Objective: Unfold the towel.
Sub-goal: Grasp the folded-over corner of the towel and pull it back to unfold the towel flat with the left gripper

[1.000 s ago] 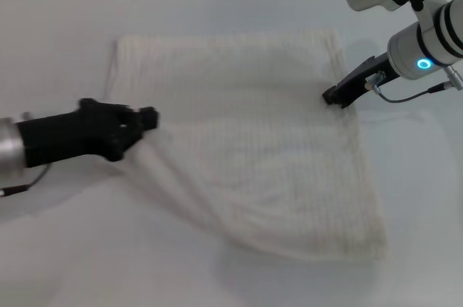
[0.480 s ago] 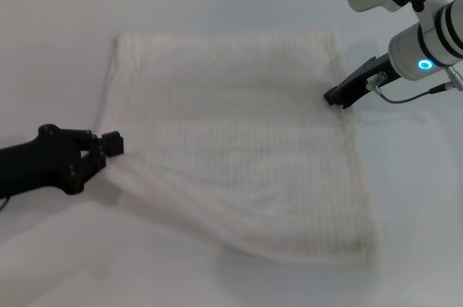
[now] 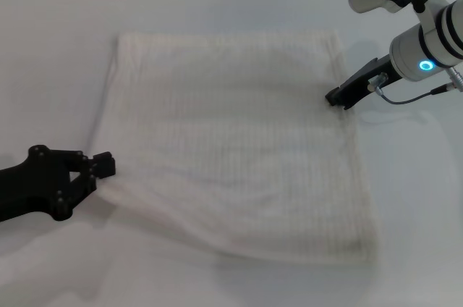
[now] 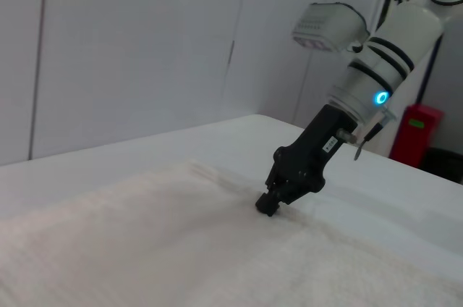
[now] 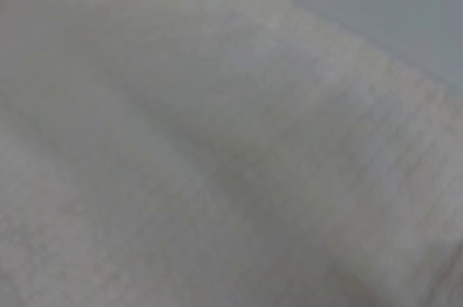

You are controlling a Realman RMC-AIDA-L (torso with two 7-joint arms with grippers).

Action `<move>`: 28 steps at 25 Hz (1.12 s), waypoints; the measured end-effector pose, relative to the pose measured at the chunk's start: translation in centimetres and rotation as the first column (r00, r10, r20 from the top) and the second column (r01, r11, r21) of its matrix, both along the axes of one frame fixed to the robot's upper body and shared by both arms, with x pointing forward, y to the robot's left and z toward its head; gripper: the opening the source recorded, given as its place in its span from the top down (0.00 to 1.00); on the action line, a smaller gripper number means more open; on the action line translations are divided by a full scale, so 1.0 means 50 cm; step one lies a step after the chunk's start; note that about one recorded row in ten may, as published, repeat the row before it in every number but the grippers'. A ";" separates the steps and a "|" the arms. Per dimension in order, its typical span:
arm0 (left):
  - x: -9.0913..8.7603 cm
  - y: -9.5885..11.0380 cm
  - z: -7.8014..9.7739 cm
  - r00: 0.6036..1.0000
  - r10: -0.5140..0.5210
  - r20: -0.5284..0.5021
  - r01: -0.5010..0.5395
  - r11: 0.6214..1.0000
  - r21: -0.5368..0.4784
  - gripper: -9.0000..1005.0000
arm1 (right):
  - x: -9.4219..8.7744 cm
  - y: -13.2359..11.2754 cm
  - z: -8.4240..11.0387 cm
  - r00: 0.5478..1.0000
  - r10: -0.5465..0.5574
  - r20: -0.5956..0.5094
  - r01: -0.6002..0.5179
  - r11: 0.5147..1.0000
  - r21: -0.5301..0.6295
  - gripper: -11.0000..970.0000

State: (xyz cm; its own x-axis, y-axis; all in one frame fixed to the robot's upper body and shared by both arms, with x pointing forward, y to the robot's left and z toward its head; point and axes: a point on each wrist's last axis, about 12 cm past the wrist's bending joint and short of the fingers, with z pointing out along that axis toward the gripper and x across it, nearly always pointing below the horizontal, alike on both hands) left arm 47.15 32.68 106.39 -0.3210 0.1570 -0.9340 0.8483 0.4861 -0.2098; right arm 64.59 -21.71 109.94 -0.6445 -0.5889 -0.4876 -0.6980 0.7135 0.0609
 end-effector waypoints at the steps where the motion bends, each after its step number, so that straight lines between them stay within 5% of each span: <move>1: 0.000 0.000 0.000 1.000 0.000 0.000 0.000 1.000 0.000 0.95 | 0.000 0.000 0.000 1.000 0.000 0.000 0.000 1.000 0.000 0.99; 17: -0.028 0.016 -0.014 0.999 0.027 -0.038 -0.028 0.999 -0.032 0.94 | -0.002 -0.003 -0.002 1.000 -0.008 -0.003 0.008 1.000 0.004 0.99; 28: -0.073 0.081 0.001 0.995 0.088 -0.054 -0.094 0.988 -0.123 0.75 | 0.000 -0.002 0.001 1.000 -0.014 0.003 0.014 1.000 0.013 0.99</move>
